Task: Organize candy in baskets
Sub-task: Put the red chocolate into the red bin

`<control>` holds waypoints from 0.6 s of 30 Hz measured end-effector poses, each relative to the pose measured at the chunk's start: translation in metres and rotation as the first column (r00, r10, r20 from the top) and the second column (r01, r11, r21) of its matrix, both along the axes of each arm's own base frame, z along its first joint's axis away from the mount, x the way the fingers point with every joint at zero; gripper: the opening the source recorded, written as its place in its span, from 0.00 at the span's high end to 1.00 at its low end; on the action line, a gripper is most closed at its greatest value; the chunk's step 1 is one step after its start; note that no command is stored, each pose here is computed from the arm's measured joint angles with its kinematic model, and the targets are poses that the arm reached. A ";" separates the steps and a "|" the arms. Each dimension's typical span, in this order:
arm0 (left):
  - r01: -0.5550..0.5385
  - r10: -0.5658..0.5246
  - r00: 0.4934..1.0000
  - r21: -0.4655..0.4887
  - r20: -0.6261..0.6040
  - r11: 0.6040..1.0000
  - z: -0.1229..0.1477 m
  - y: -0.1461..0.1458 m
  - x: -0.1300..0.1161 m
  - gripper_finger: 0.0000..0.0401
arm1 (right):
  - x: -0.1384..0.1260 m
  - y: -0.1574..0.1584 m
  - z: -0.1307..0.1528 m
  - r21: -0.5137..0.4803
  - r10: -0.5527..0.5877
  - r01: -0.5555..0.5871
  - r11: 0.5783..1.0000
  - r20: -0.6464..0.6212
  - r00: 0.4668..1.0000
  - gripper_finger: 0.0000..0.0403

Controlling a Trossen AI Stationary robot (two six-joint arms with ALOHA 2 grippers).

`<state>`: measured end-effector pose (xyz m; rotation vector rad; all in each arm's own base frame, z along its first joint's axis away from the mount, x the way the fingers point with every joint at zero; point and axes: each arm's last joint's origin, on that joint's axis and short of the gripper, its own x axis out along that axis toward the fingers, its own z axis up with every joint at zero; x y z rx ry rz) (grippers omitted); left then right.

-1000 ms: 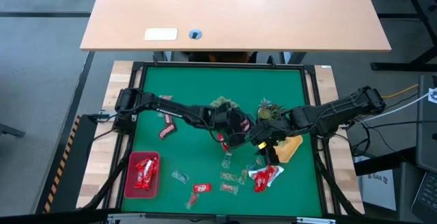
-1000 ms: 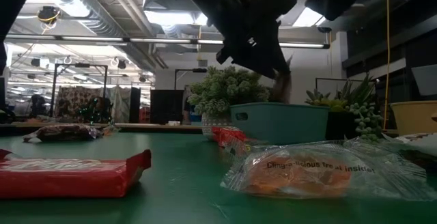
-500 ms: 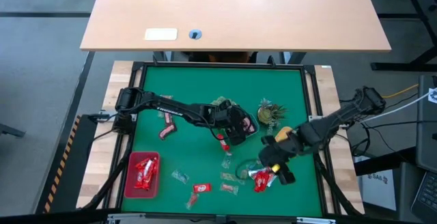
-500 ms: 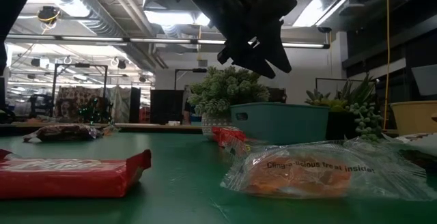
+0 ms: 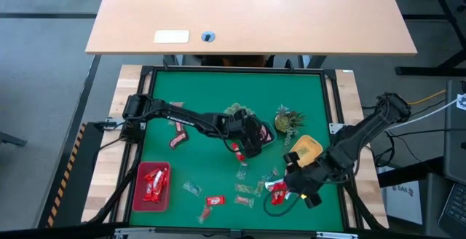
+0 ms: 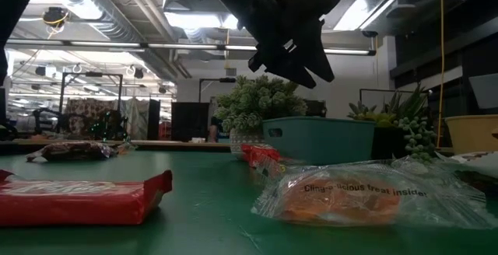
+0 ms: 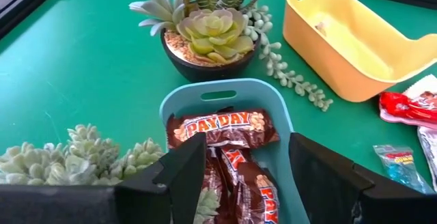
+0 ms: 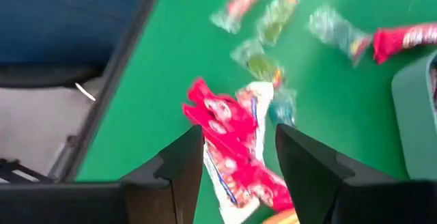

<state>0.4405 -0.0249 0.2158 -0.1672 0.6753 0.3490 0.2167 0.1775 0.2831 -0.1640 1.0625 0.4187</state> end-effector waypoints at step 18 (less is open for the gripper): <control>0.005 -0.005 1.000 0.000 0.000 1.000 0.000 -0.002 0.000 0.50 | 0.001 0.001 -0.075 -0.189 0.124 -0.163 0.968 -0.201 0.972 0.54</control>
